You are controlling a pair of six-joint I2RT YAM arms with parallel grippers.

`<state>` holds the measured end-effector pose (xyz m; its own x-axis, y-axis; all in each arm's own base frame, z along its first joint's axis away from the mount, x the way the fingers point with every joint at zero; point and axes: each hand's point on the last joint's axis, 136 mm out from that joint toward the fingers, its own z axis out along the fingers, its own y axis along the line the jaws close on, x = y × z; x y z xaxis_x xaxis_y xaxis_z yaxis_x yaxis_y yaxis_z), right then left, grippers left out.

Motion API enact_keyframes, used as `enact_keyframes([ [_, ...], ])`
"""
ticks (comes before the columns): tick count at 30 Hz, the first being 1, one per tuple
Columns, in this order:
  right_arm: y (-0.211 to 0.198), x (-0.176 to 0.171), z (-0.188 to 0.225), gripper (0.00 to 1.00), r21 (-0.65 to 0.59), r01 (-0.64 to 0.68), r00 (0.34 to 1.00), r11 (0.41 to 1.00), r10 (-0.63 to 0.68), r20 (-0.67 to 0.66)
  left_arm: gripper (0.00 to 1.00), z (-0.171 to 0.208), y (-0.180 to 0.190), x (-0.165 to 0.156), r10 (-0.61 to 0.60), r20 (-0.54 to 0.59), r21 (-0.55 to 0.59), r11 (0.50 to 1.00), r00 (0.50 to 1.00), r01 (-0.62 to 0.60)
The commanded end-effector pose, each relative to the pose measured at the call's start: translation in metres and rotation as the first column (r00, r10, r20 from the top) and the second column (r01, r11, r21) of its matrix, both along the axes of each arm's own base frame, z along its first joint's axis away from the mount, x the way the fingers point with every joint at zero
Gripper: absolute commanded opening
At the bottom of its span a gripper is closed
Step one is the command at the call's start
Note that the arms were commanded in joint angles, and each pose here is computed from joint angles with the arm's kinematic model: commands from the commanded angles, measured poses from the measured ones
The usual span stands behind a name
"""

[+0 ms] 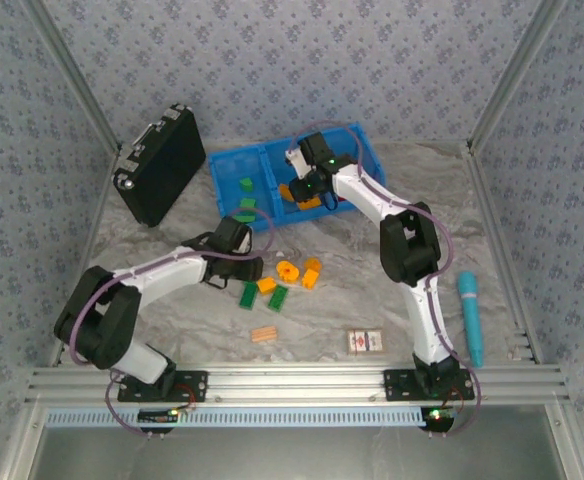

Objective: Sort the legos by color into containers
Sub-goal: Place the lego in the container.

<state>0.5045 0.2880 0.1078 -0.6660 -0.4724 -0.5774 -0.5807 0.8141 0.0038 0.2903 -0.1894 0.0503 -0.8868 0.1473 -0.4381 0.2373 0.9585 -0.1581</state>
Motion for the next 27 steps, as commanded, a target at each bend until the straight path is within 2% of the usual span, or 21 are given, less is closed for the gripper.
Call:
enact_keyframes([
  [1, -0.001, -0.004, -0.01, 0.32, -0.003, -0.017, 0.999, 1.0, 0.017, -0.04, 0.64, 0.003, -0.009, 0.011, 0.005, 0.012, -0.01, 1.0, 1.0, -0.005],
  [8, -0.006, -0.008, -0.016, 0.39, 0.002, -0.027, 0.998, 1.0, 0.027, -0.055, 0.64, -0.007, -0.015, 0.01, -0.012, -0.014, 0.004, 1.0, 1.0, 0.012],
  [10, -0.004, -0.01, -0.015, 0.5, 0.015, -0.041, 0.997, 0.999, 0.042, -0.06, 0.64, -0.011, -0.016, 0.008, -0.018, -0.024, 0.009, 1.0, 1.0, 0.018],
  [12, -0.003, -0.012, -0.015, 0.55, 0.021, -0.057, 0.997, 0.998, 0.058, -0.059, 0.64, -0.013, -0.016, 0.007, -0.019, -0.03, 0.015, 1.0, 0.999, 0.019],
  [23, -0.003, -0.011, -0.004, 0.56, 0.035, -0.063, 0.998, 0.997, 0.064, -0.025, 0.62, -0.028, -0.015, 0.002, -0.009, -0.066, 0.036, 0.999, 0.998, 0.012],
  [27, -0.006, -0.014, 0.008, 0.56, 0.038, -0.068, 0.998, 0.997, 0.068, 0.0, 0.57, -0.033, -0.016, 0.002, -0.004, -0.074, 0.039, 0.999, 0.997, 0.007],
])
